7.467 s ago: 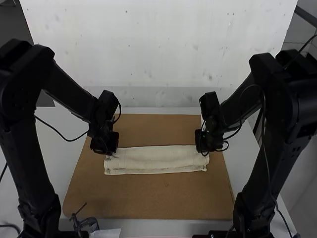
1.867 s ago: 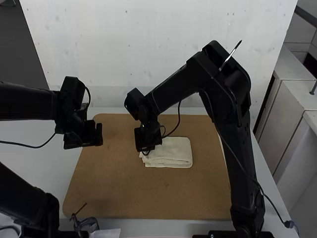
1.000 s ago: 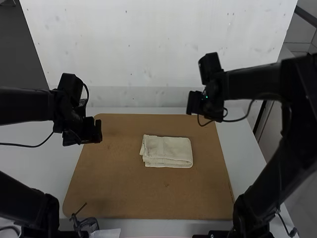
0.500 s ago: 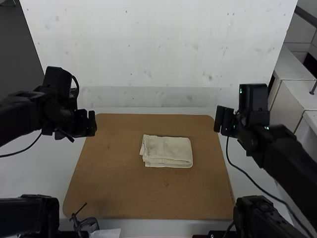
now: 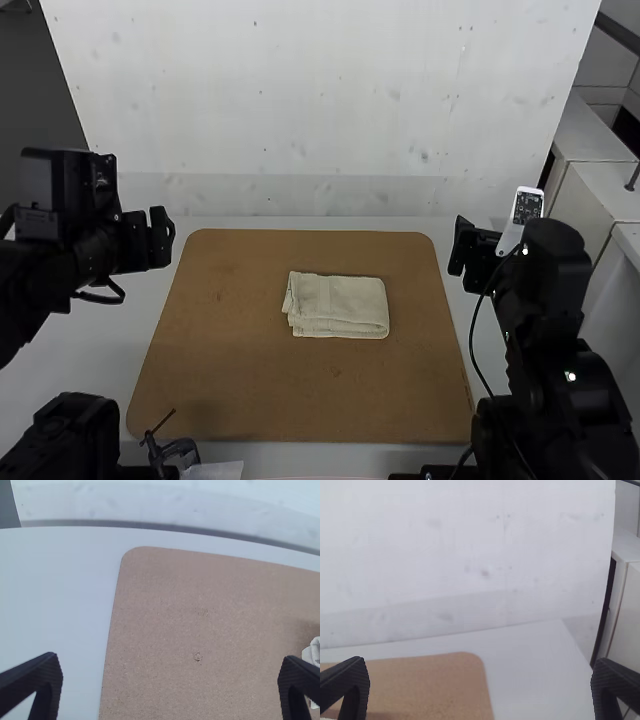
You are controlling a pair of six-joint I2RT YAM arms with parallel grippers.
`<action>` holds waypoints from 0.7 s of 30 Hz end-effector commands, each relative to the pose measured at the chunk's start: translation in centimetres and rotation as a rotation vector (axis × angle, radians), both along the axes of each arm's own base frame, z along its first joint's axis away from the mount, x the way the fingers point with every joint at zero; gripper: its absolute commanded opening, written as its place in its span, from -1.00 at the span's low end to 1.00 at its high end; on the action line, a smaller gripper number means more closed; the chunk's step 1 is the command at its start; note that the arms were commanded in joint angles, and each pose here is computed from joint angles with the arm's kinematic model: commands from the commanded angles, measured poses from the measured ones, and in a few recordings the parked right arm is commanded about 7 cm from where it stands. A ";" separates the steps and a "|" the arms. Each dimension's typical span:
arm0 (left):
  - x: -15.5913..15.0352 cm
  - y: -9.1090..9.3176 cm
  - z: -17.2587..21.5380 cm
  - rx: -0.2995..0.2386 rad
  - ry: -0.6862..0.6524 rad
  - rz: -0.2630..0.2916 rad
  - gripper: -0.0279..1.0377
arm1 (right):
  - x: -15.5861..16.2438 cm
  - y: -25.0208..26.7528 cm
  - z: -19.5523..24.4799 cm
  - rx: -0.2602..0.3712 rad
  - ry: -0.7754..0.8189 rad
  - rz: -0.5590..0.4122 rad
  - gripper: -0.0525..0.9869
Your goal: Fold the towel.
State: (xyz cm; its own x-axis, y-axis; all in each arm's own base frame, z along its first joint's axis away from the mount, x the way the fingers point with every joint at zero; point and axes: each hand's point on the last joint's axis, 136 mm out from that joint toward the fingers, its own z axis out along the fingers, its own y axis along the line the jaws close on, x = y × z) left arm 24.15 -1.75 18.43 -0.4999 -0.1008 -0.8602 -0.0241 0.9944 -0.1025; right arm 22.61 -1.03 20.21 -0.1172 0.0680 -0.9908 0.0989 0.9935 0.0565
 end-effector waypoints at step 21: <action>-5.2 4.3 5.2 0.062 -0.325 0.167 0.86 | -0.2 -0.2 0.5 -0.059 -0.039 -0.002 0.96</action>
